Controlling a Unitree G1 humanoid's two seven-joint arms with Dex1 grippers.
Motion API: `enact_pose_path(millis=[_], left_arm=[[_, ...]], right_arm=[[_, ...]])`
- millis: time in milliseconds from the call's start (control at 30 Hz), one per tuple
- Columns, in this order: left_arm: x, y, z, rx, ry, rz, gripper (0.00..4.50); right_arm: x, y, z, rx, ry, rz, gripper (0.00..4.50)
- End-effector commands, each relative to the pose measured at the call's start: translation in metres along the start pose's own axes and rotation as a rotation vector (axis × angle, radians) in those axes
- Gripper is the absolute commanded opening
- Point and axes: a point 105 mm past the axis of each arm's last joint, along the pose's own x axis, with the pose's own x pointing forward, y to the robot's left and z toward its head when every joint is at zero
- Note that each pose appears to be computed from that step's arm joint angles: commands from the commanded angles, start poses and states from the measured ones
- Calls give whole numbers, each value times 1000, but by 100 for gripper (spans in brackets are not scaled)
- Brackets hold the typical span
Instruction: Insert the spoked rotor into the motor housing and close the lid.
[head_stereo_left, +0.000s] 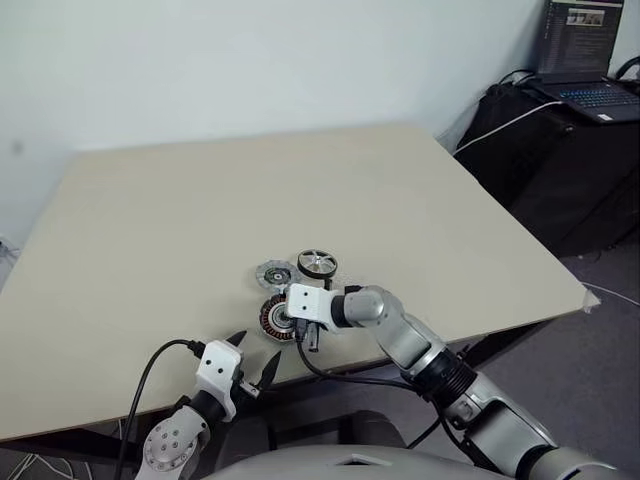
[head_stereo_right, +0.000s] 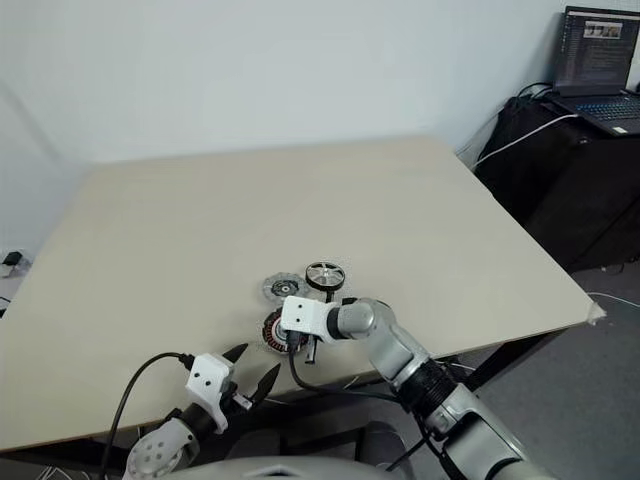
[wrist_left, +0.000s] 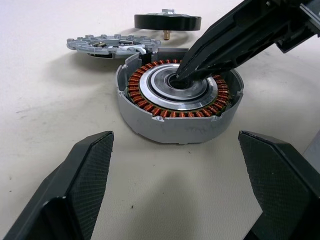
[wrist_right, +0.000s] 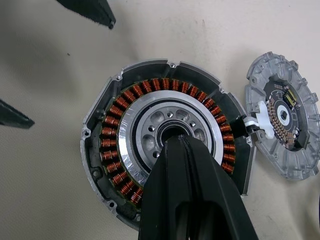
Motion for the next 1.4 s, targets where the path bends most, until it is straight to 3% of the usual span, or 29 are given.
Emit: enact_pose_path(millis=[33,167,267,367,500,667,1067,1133,1233,1333,1400], left_arm=[[0,0,12,12,-42,-12,421],[0,0,10,6,-39,-17,421],[0,-1,9,3,-39,-22,421],[0,-2,9,0,-39,-24,421],[0,-3,9,-4,-40,-20,421],[-1,-3,8,-7,-40,-12,421],[4,-4,11,-6,-47,-25,421],[4,-3,12,-3,-50,-23,421],[3,-2,14,0,-54,-14,421],[1,-1,13,0,-52,-8,421],[1,-1,13,0,-51,-6,421]], right_arm=[[-4,-9,17,-31,-61,-28,2],[-12,-18,51,-36,-202,-59,2],[-13,-24,60,-20,-241,-82,2],[-7,-24,50,8,-208,-81,2],[6,-11,11,52,-70,-28,2],[3,-2,-19,47,32,2,2],[-22,-32,37,-76,-139,-128,2],[-29,-44,42,-38,-165,-208,2],[-44,-67,47,182,-264,-371,2],[-63,-80,35,382,-322,-504,61],[-72,-83,24,461,-323,-570,124]])
